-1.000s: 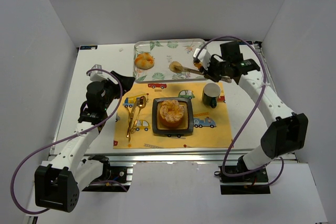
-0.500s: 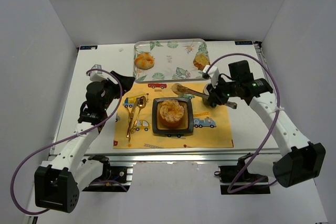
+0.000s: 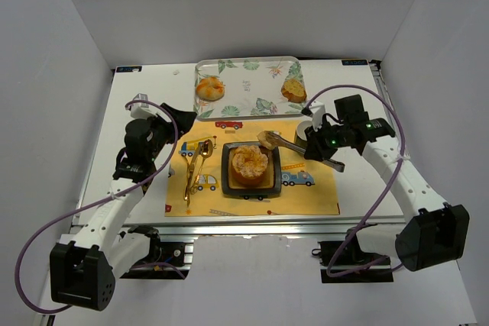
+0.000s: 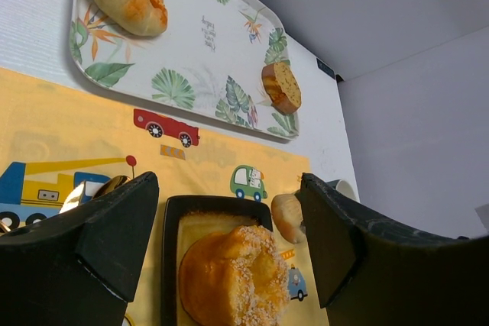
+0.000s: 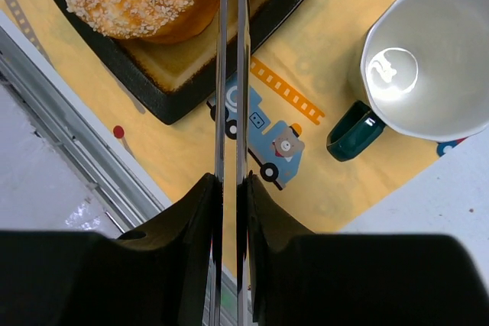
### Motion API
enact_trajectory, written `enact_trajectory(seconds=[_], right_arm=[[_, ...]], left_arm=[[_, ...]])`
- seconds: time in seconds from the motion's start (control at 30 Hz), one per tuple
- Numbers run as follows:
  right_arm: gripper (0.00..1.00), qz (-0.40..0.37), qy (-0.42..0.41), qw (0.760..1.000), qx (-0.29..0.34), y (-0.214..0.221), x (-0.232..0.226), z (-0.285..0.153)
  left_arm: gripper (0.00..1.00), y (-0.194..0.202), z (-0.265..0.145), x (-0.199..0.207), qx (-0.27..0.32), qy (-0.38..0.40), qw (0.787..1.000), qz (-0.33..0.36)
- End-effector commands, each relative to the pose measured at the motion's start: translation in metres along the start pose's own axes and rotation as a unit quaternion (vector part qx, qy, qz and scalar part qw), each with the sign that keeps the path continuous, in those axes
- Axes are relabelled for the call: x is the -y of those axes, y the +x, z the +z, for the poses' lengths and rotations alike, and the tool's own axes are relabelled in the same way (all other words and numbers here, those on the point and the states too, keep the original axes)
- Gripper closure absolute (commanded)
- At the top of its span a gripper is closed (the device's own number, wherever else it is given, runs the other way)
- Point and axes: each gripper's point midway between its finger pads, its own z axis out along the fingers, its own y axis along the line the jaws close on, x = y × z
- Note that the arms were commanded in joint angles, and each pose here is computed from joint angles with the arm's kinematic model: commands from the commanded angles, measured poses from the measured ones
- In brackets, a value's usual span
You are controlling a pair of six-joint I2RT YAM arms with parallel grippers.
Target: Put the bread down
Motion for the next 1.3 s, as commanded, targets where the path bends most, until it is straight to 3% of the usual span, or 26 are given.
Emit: enact_trajectory(seconds=[0.0, 0.37, 0.47, 0.5, 0.57, 0.6, 0.77, 1.07, 1.27], right_arm=[[1.0, 0.045, -0.026, 0.999, 0.001, 0.0, -0.003, 0.002], [0.99, 0.091, -0.08, 0.992, -0.032, 0.015, -0.013, 0.006], [0.9, 0.089, -0.085, 0.992, -0.038, 0.02, -0.014, 0.007], [0.77, 0.089, -0.083, 0.992, -0.042, 0.022, -0.014, 0.008], [0.69, 0.086, -0.079, 0.992, -0.042, 0.024, -0.013, 0.008], [0.6, 0.082, -0.076, 0.993, -0.037, 0.022, -0.012, 0.007], [0.53, 0.061, -0.066, 0.996, -0.02, 0.013, -0.009, 0.003], [0.53, -0.009, -0.032, 0.999, 0.043, -0.022, -0.001, -0.016], [0.6, -0.045, -0.022, 0.995, 0.08, -0.047, 0.001, -0.027]], left_arm=[[0.16, -0.009, -0.006, 0.011, 0.014, 0.015, 1.0, 0.001], [0.16, -0.009, -0.008, 0.01, 0.016, 0.012, 1.0, 0.0], [0.16, -0.01, -0.007, 0.01, 0.017, 0.013, 1.0, 0.0], [0.16, -0.01, -0.007, 0.01, 0.017, 0.013, 1.0, 0.0], [0.16, -0.01, -0.006, 0.01, 0.017, 0.013, 1.0, 0.0], [0.16, -0.01, -0.006, 0.011, 0.017, 0.015, 1.0, 0.0], [0.16, -0.011, -0.004, 0.011, 0.015, 0.016, 1.0, 0.0], [0.16, -0.012, -0.001, 0.013, 0.015, 0.019, 1.0, -0.001], [0.16, -0.012, 0.0, 0.014, 0.015, 0.022, 1.0, -0.003]])
